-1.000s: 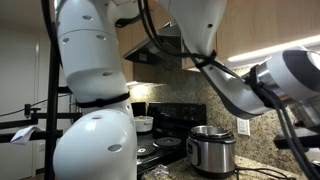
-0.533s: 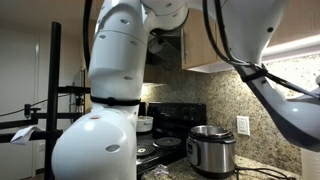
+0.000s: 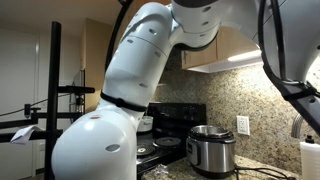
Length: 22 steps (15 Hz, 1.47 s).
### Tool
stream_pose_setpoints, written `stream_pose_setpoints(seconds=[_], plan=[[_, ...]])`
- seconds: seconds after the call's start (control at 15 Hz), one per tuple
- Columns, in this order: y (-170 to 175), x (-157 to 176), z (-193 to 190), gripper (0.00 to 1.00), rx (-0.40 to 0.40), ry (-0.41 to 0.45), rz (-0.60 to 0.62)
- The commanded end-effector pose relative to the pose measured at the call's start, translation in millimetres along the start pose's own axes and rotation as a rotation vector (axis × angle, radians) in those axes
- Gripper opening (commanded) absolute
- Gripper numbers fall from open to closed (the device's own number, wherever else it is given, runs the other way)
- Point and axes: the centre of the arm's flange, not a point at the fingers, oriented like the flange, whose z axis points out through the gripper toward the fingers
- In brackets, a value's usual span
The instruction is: Pick up the black lid on the right and put it on top of the rice cooker on the left
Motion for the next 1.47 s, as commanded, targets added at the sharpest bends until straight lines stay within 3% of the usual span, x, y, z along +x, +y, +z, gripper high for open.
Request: stream_pose_setpoints(seconds=[0.0,0.73,1.4], plan=[[-5,4,6,1.00,-0.012,0.004,-0.001],[15,74,68,1.00,-0.111,-0.004,0.025],[66,100,114,1.00,-0.187,-0.050,0.151]])
